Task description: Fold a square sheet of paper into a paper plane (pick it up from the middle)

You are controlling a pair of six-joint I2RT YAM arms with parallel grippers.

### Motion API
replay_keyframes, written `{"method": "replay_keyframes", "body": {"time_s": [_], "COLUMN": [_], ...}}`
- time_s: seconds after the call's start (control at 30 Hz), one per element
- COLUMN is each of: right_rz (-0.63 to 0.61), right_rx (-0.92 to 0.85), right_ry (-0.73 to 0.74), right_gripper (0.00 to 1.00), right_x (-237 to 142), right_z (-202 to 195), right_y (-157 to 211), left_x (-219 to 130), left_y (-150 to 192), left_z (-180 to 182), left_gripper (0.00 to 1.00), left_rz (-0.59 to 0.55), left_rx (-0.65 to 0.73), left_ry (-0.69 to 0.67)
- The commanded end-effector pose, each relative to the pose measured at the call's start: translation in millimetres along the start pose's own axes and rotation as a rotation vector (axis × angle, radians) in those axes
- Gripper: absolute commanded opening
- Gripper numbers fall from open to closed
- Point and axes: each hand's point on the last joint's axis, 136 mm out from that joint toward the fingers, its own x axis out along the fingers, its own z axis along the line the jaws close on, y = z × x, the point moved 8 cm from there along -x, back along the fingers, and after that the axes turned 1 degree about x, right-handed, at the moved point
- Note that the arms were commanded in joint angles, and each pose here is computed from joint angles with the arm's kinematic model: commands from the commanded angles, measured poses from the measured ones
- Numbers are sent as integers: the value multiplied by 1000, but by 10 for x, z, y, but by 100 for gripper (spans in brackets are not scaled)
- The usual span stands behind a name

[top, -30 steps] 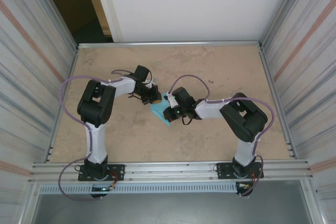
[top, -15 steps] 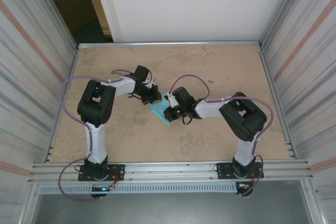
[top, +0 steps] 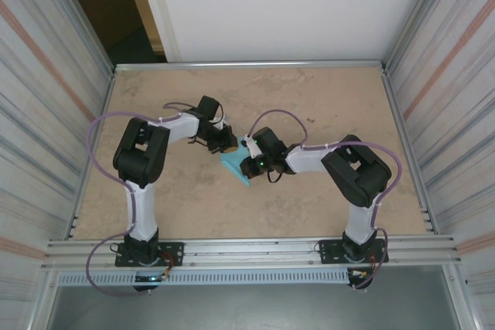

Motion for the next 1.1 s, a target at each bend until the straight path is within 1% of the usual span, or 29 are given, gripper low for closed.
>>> {"method": "replay_keyframes", "body": {"time_s": [0.0,0.07,0.1,0.13,0.27,0.4,0.57,0.73,1.07], "right_rz": [61,63,65,64,69,81,85,88,95], "right_rx": [45,49,50,52,60,66,69,70,80], "right_ry": [50,53,54,55,66,76,83,86,91], "right_gripper": [2,2,2,2,2,2,2,2,2], "right_x": [65,61,61,59,59,71,67,76,87], "right_z": [-107,-110,-114,-110,-122,-137,-135,-143,-155], "right_y": [94,91,96,88,91,105,90,94,109], "left_x": [-494,-665,-726,-762,-733,-597,-448,-292,-134], "left_y": [-55,-18,26,75,368,654,928,994,904], "left_z": [-38,-8,12,22,34,31,133,123,144], "left_gripper": [17,21,25,26,27,25,16,11,10], "left_rz": [-109,-155,-171,-182,-182,-152,-126,-79,-61], "left_rx": [-35,-51,-61,-66,-90,-103,-123,-101,-93], "left_ry": [21,58,82,105,205,232,219,236,236]}}
